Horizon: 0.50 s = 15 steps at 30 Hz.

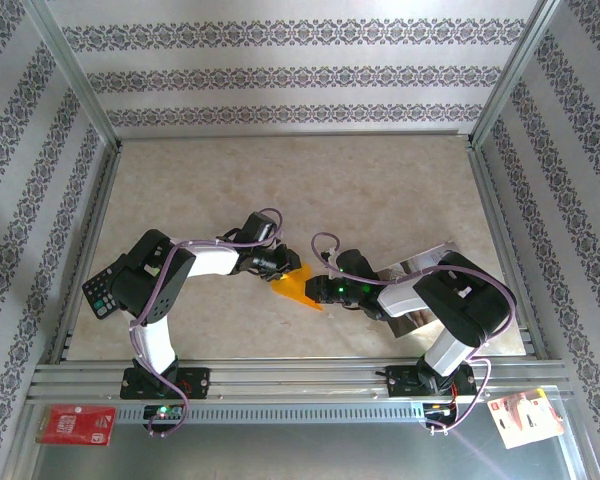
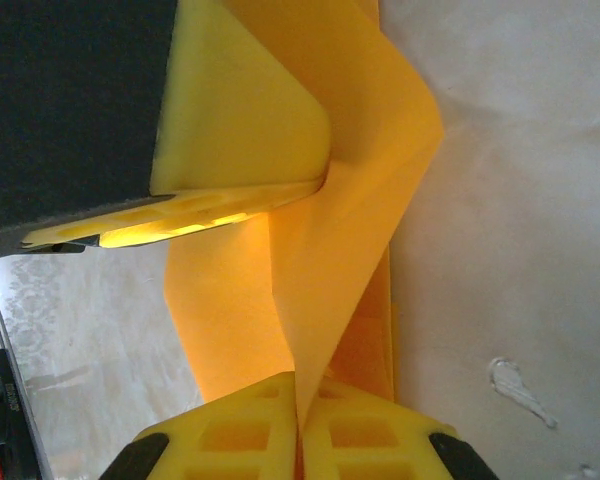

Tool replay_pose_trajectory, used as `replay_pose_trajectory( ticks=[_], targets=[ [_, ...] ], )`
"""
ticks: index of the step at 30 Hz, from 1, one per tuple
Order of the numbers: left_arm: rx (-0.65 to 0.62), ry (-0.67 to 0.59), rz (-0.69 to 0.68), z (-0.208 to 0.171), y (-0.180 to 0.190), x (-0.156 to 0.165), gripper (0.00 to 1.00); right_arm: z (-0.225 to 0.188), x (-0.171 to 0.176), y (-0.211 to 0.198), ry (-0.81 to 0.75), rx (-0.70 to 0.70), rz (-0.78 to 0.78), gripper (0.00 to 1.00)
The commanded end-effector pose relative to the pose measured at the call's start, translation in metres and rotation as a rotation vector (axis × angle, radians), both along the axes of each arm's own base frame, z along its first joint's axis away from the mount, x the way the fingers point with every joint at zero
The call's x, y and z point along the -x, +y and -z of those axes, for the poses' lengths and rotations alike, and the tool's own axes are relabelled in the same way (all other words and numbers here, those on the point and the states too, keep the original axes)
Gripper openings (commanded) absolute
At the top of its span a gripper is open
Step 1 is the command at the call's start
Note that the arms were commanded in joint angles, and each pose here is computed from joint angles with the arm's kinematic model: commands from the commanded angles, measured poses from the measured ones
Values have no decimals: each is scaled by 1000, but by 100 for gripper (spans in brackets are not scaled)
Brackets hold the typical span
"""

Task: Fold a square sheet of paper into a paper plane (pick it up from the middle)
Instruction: Fourth fold the wing at the center of the table.

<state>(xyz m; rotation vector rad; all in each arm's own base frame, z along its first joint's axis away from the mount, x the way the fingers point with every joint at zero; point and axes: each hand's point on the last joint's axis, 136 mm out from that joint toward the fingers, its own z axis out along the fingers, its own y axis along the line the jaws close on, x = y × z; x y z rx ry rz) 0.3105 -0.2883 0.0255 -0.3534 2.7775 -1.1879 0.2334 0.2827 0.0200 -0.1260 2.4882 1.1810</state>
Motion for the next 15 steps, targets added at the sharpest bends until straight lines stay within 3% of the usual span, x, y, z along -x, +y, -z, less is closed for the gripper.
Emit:
replay_pose_trajectory(
  ticks=[1,15],
  targets=[
    [-15,-12,-1,6,5,-4,22,17,0,-5,33,49,18,9],
    [-24,3,3,16,8,3,22,-13,-4,-1,10,4,13,16]
  ],
)
